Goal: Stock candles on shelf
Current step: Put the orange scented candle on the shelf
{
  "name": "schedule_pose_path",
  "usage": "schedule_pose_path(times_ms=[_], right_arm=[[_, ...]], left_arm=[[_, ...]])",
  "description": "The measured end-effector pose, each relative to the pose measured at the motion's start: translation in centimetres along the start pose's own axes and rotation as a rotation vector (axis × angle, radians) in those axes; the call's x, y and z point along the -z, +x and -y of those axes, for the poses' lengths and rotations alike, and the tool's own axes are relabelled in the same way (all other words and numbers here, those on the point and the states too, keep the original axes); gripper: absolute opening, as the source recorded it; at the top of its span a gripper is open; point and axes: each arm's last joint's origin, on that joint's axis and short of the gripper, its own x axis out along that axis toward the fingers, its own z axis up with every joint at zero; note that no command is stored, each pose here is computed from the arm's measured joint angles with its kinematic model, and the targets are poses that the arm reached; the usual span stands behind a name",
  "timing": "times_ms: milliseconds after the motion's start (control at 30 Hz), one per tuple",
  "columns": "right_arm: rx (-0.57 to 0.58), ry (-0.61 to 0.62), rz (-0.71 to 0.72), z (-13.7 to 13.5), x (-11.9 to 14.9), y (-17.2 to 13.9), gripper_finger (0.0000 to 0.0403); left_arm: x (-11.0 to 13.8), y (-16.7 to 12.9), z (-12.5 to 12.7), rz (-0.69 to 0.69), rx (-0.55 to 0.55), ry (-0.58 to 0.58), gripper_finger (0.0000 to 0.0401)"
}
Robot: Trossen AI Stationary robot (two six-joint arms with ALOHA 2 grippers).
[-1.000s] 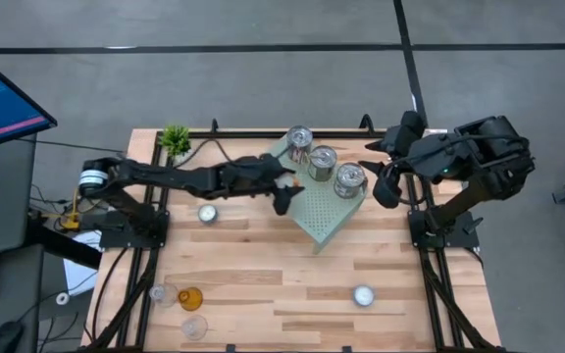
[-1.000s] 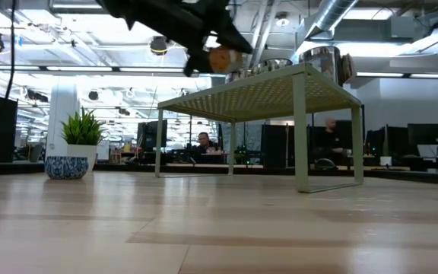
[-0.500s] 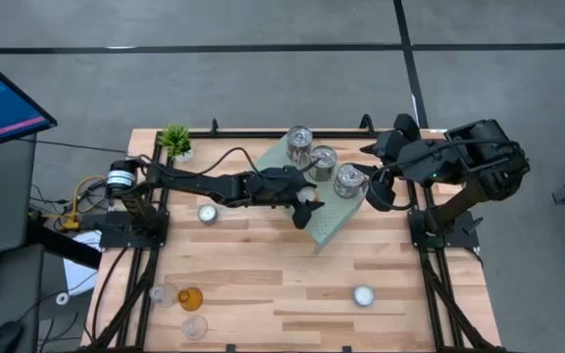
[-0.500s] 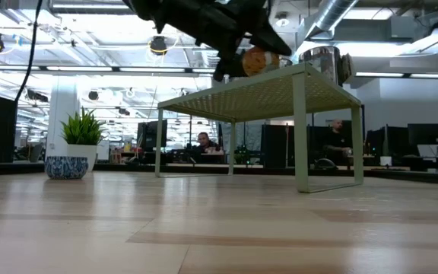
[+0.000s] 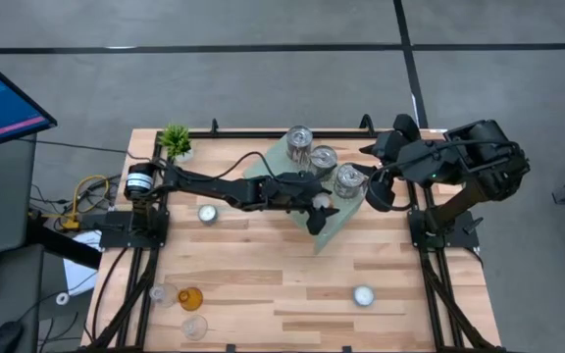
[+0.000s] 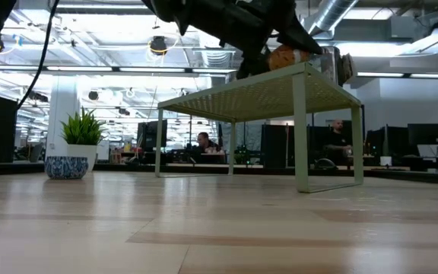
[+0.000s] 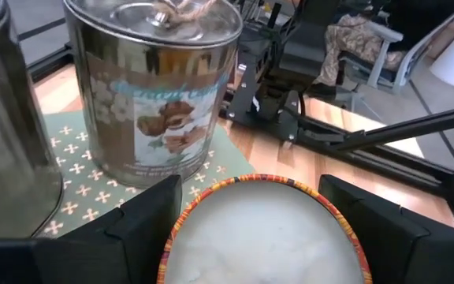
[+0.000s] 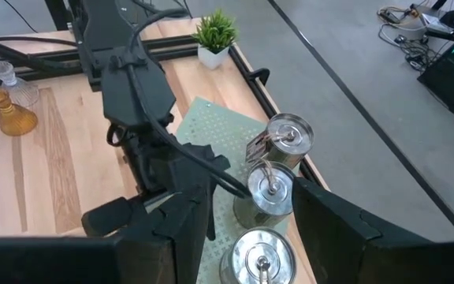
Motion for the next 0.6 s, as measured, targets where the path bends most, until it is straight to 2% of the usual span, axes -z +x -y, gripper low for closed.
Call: schedule_pose_path(times_ms=[600], right_arm=[[0.0, 0.005, 0.0, -0.01, 0.0, 0.01, 0.0172]], left_arm=[[0.93, 0.71, 0.21, -0.02, 0.011, -0.005, 0.0291]])
